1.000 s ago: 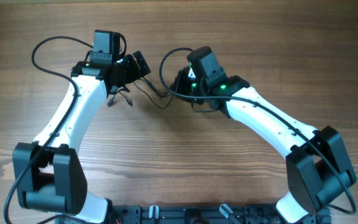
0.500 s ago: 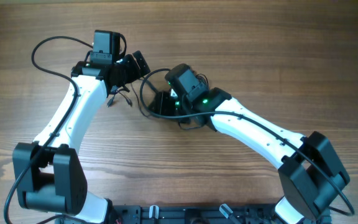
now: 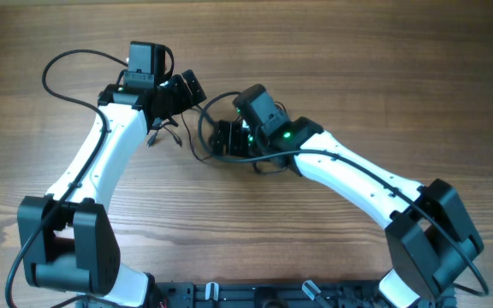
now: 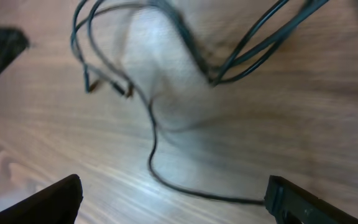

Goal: Untangle cables

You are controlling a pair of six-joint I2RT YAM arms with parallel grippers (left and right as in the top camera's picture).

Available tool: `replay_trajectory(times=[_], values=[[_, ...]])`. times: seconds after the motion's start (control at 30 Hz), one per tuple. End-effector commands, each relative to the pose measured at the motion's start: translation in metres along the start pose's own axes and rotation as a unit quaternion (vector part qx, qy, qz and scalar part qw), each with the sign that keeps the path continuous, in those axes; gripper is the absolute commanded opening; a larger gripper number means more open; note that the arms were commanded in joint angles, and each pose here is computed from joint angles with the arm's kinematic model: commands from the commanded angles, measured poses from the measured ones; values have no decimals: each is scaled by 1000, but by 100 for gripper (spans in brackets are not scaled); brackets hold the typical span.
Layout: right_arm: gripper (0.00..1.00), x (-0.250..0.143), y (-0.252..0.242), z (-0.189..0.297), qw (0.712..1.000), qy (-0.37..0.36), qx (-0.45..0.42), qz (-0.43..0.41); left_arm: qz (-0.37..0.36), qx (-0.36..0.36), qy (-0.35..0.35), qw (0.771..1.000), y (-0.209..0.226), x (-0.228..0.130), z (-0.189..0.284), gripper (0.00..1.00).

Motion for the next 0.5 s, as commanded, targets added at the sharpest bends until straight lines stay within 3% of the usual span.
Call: replay_trajectory(times=[0.0,0.1,0.27,0.47], values=[[96,22,-20,4,998,-42,-42,-2,-3,9,-3,1000,1,2,-2,100],[97,30,-31,7,996,-57,-64,-7,-4,10,-2,1000,1,2,-2,100],[100,37,-43,9,993,-53,-80,73,-4,10,-1,1000,1,1,-2,100],[100,50,-68,17,994,-39,-78,65,-4,10,-1,1000,1,1,-2,100]])
Point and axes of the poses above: each gripper's point midway between its finger pads, its own z axis back along the fingers, its own y axis along the line the jaws close on, x = y × z, the point moved 2 cm from there along z, back along the fingers
